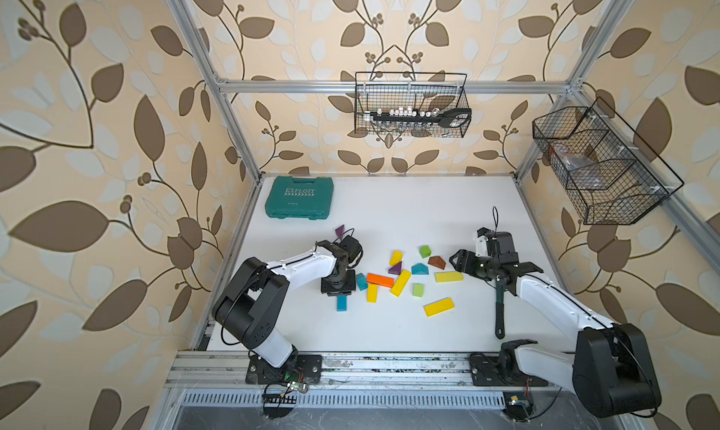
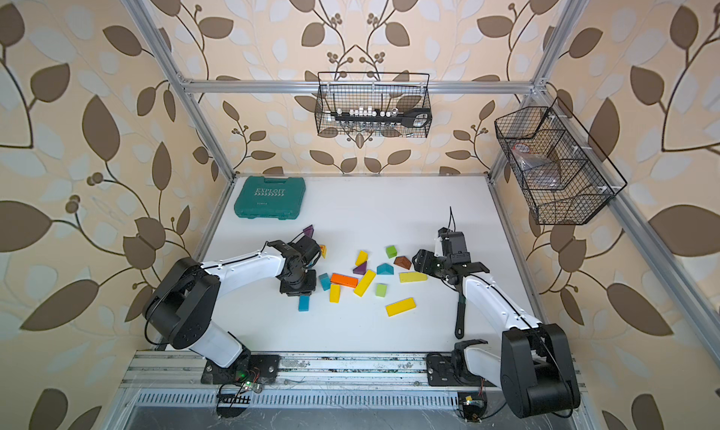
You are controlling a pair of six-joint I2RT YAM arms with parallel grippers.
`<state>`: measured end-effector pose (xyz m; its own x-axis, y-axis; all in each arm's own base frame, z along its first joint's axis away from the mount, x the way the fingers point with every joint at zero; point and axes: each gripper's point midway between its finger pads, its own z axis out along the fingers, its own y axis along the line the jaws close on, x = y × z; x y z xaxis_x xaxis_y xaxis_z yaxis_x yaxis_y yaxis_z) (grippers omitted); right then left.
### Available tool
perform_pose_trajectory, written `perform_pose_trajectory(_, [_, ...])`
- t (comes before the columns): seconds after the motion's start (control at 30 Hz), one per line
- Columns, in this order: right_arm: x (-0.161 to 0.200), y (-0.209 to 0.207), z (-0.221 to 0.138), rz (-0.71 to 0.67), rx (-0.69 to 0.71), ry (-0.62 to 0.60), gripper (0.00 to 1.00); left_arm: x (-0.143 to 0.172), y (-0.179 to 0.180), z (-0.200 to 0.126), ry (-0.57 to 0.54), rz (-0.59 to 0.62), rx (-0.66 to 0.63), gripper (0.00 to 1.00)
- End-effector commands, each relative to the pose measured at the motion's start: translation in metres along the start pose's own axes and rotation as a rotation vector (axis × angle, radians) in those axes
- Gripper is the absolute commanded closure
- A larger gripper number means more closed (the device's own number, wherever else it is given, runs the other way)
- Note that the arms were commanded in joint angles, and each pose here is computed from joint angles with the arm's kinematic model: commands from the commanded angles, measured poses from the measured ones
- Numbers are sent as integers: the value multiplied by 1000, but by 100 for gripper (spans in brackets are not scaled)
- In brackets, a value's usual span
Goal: Assemble a small pinwheel with building blocks
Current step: Assemble the building block at the center of the board.
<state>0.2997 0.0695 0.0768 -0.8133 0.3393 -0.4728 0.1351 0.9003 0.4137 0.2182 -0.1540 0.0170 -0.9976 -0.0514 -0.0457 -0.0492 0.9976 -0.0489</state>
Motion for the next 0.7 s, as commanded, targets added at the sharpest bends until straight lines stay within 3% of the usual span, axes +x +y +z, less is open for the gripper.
perform_pose_trajectory(0.0, [-12,5,-2,-14,0,-26,26,-1,10,9,24,15,-50,73])
perform_pose_trajectory(0.23, [-13,5,-3,-15,0,-31,26,1,11,12,42,18,-55,70])
perform_pose_trajectory(0.67, [-12,6,-2,-11,-4,-29,26,4,14,11,46,14,-61,55])
